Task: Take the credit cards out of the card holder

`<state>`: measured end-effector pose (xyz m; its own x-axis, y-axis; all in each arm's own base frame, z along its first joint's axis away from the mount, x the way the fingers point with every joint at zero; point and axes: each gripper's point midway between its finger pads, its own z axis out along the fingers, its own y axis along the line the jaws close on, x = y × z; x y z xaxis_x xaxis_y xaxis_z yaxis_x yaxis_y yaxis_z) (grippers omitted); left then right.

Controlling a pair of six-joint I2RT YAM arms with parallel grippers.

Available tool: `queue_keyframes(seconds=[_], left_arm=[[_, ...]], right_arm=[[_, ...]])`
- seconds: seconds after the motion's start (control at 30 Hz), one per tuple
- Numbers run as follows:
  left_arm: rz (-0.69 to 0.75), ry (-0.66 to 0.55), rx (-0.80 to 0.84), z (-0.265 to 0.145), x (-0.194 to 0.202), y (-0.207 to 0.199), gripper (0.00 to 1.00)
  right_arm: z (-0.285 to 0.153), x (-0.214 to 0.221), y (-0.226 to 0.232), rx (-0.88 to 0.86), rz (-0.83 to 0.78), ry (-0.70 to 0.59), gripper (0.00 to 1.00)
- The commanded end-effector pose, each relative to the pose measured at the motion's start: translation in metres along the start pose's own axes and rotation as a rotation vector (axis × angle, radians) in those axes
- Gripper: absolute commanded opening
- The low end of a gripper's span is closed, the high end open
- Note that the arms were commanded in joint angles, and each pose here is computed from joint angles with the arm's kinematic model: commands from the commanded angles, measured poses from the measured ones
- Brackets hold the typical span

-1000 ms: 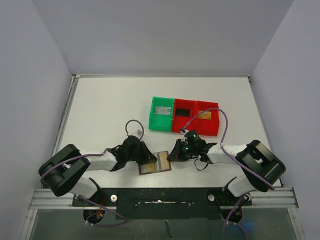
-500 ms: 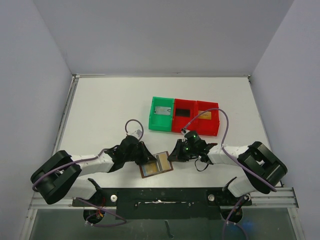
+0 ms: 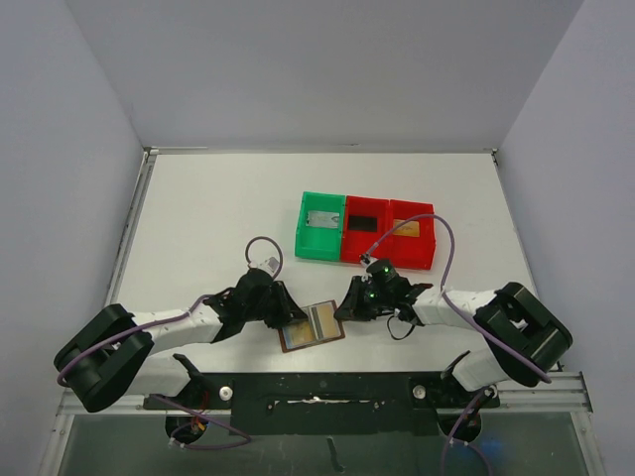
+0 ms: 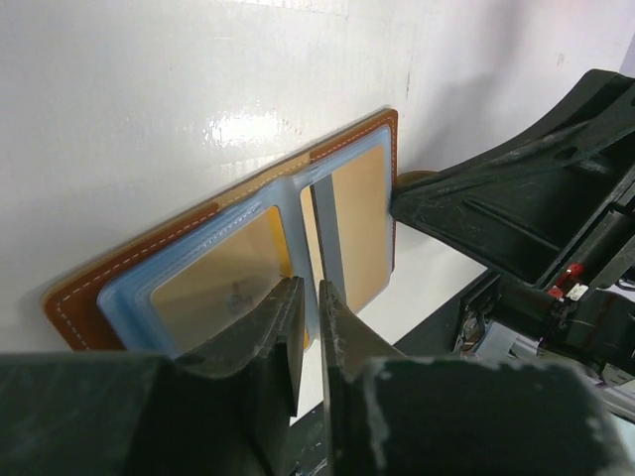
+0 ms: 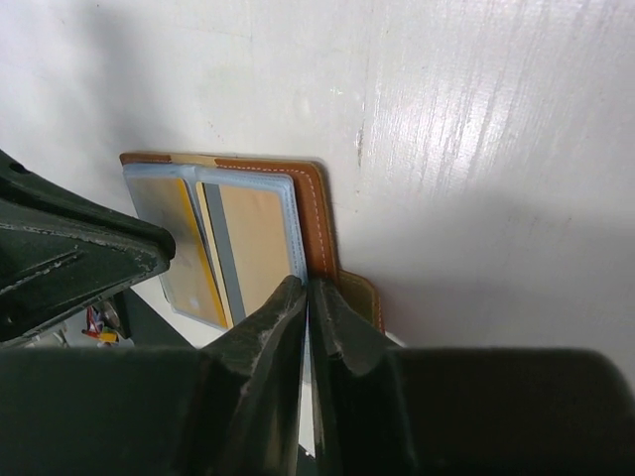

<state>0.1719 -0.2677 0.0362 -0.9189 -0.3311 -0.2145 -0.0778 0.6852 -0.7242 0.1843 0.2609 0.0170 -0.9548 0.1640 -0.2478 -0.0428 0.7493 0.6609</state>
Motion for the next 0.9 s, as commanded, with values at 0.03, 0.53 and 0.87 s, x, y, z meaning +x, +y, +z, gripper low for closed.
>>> queue_keyframes(seconds=[0.03, 0.53, 0.87], left_arm=[[0.034, -0.033, 0.086, -0.001, -0.015, -0.031, 0.18], [0.029, -0.049, 0.067, 0.001, -0.020, -0.033, 0.32], [-0.027, -0.168, -0.053, -0.027, -0.030, -0.001, 0.36]], right_arm=[[-0.013, -0.014, 0.004, 0.045, -0.053, -0.037, 0.16], [-0.032, -0.031, 0.063, -0.103, -0.185, -0.046, 0.27], [0.006, 0.000, 0.092, -0.174, -0.222, 0.065, 0.27]])
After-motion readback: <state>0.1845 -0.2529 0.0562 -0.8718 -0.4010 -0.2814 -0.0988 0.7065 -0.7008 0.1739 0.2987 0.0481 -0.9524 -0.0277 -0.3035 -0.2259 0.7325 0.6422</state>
